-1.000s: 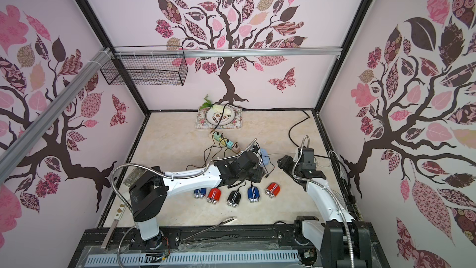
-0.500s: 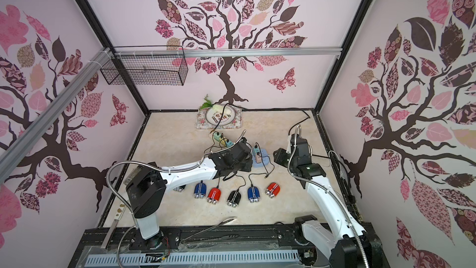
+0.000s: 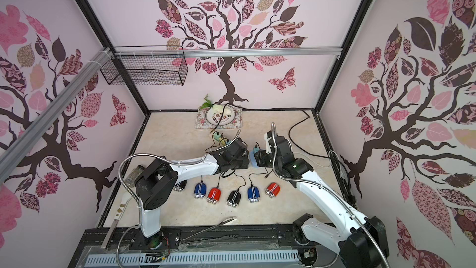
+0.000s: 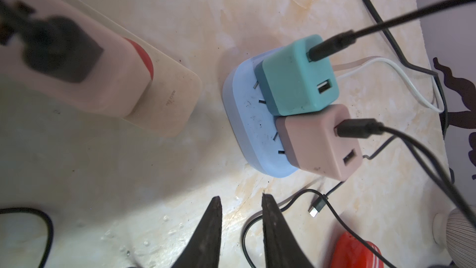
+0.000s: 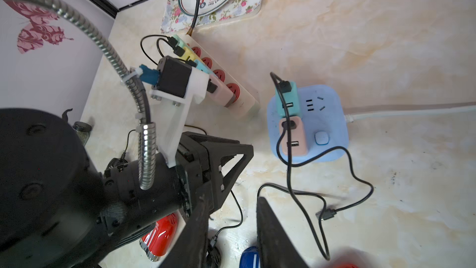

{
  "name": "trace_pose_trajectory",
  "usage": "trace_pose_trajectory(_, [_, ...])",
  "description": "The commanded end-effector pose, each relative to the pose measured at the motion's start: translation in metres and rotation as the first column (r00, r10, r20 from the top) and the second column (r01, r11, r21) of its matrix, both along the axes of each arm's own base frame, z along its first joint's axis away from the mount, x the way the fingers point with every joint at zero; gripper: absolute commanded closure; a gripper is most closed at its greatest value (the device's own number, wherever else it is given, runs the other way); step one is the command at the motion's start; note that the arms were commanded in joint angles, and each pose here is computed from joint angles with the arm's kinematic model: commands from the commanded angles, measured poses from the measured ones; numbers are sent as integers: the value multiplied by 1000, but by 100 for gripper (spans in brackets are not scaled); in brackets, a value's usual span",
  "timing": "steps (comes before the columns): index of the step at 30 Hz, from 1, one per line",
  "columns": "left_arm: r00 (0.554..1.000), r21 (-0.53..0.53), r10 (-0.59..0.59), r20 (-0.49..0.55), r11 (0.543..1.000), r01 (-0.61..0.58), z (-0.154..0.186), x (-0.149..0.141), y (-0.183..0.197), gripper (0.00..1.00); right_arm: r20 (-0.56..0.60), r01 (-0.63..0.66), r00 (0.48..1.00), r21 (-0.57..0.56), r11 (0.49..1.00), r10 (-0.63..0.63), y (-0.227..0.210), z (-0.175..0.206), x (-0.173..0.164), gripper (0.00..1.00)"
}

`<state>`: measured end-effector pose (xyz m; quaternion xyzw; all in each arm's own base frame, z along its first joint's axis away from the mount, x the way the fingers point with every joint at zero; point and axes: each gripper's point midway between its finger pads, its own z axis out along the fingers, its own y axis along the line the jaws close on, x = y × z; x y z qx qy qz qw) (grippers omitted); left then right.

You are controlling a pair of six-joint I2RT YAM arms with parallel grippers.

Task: Unplug the electric shaver
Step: Remove the plug from the socket.

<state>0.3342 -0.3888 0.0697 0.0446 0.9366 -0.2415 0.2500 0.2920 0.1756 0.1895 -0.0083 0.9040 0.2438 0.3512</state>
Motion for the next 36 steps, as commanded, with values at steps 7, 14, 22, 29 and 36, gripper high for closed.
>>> trace_pose_trajectory(7, [999, -70, 29, -32, 997, -32, -4, 18, -11, 70, -40, -33, 999, -86, 996, 30, 12, -24, 8, 65])
trace_pose_trajectory(14, [999, -95, 38, -40, 995, -41, -5, 24, -15, 70, -61, 12, 998, -211, 977, -26, -1, -45, 21, 64])
trace_pose_trajectory(22, [998, -132, 55, -39, 989, -60, -1, 33, -18, 70, -41, 70, 995, -303, 950, -86, -14, -52, 35, 62])
trace_pose_trajectory(29, [997, -149, 57, -44, 987, -63, -1, 40, -24, 69, -45, 82, 994, -349, 934, -104, -16, -62, 45, 57])
trace_pose_trajectory(36, [996, -160, 71, -55, 984, -79, -5, 46, -24, 69, -43, 76, 994, -356, 931, -97, -11, -68, 52, 56])
